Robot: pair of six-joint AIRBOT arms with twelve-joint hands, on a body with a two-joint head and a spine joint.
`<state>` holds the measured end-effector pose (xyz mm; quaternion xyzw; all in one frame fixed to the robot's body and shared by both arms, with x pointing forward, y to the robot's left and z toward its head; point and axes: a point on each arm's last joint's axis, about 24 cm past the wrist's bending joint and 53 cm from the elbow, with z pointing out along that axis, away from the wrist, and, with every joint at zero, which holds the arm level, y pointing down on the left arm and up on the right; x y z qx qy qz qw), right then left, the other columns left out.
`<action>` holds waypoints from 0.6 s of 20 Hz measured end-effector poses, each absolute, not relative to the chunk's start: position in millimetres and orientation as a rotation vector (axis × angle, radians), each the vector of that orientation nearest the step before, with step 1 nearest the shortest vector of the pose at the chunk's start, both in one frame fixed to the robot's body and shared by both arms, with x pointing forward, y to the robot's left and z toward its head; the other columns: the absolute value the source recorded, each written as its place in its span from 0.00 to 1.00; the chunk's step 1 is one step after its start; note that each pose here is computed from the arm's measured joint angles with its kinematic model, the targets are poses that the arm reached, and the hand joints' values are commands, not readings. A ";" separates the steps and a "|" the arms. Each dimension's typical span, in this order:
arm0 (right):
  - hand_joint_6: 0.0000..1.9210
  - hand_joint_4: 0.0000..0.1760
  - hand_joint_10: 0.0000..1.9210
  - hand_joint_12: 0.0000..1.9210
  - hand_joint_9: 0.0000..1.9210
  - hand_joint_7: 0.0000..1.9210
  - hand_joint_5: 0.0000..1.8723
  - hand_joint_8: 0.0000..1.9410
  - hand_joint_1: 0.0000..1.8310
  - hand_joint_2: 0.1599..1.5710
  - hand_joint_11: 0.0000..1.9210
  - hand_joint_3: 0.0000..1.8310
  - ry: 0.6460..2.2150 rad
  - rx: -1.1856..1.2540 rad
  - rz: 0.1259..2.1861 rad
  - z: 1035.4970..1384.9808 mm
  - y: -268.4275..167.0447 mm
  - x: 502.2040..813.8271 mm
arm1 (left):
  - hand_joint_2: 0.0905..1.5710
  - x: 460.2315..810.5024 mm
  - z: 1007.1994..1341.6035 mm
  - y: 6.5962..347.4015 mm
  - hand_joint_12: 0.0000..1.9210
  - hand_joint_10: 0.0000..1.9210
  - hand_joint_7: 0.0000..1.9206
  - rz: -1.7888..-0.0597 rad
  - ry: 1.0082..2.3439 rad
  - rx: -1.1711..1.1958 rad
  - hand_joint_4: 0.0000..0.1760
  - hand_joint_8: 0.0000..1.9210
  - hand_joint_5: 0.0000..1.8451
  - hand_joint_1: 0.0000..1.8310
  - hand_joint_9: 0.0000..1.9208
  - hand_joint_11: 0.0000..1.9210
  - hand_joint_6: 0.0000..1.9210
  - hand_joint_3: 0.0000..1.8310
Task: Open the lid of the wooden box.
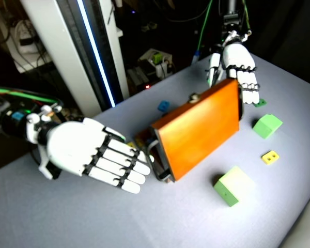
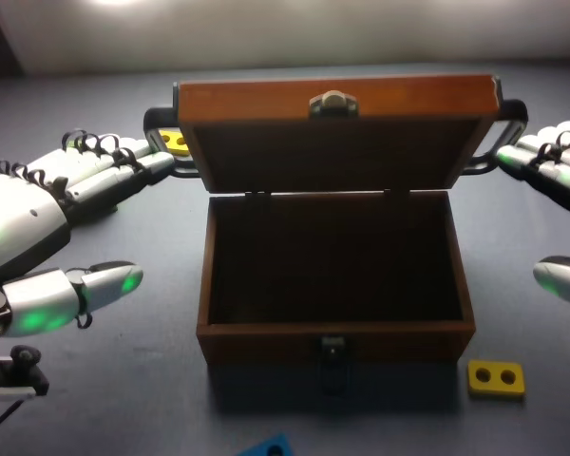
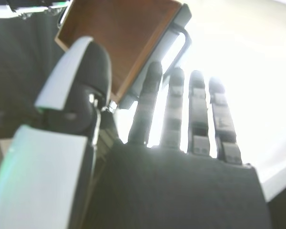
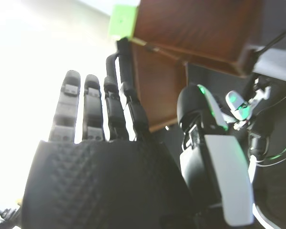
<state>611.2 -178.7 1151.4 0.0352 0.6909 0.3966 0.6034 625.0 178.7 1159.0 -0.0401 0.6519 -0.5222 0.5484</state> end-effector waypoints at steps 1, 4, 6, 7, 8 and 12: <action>0.00 0.00 0.00 0.00 0.00 0.00 0.00 0.00 0.20 0.89 0.00 0.00 1.590 0.091 0.915 1152.7 -181.1 613.3 | 0.91 628.1 1161.5 178.3 0.00 0.00 0.00 -1.241 1.528 -0.104 0.00 0.00 0.02 0.16 0.00 0.00 0.00 0.00; 0.00 0.00 0.00 0.00 0.00 0.00 0.00 0.00 0.25 0.89 0.00 0.00 1.554 0.128 0.914 1159.3 -186.2 620.7 | 0.91 634.4 1168.5 180.9 0.00 0.00 0.00 -1.246 1.487 -0.123 0.00 0.00 0.00 0.21 0.00 0.00 0.00 0.00; 0.00 0.00 0.00 0.00 0.00 0.00 0.00 0.00 0.25 0.89 0.00 0.00 1.527 0.137 0.915 1165.0 -187.9 623.8 | 0.91 638.7 1171.2 182.8 0.00 0.00 0.00 -1.251 1.461 -0.143 0.02 0.00 0.00 0.18 0.00 0.00 0.00 0.00; 0.00 0.00 0.00 0.00 0.00 0.00 0.00 0.00 0.22 0.89 0.00 0.00 1.521 0.142 0.914 1165.8 -189.0 624.8 | 0.91 641.2 1172.5 183.5 0.00 0.00 0.00 -1.252 1.449 -0.153 0.00 0.00 0.01 0.21 0.00 0.00 0.00 0.00; 0.00 0.00 0.00 0.00 0.00 0.00 0.00 0.00 0.23 0.89 0.00 0.00 1.525 0.144 0.912 1164.5 -189.1 625.4 | 0.91 643.7 1174.6 183.6 0.00 0.00 0.00 -1.253 1.439 -0.156 0.00 0.00 0.01 0.20 0.00 0.00 0.00 0.00; 0.00 0.00 0.00 0.00 0.00 0.00 0.00 0.00 0.23 0.90 0.00 0.00 1.523 0.147 0.913 1164.4 -189.1 625.6 | 0.91 645.6 1178.3 182.9 0.01 0.00 0.00 -1.261 1.420 -0.166 0.00 0.00 0.01 0.22 0.00 0.01 0.00 0.00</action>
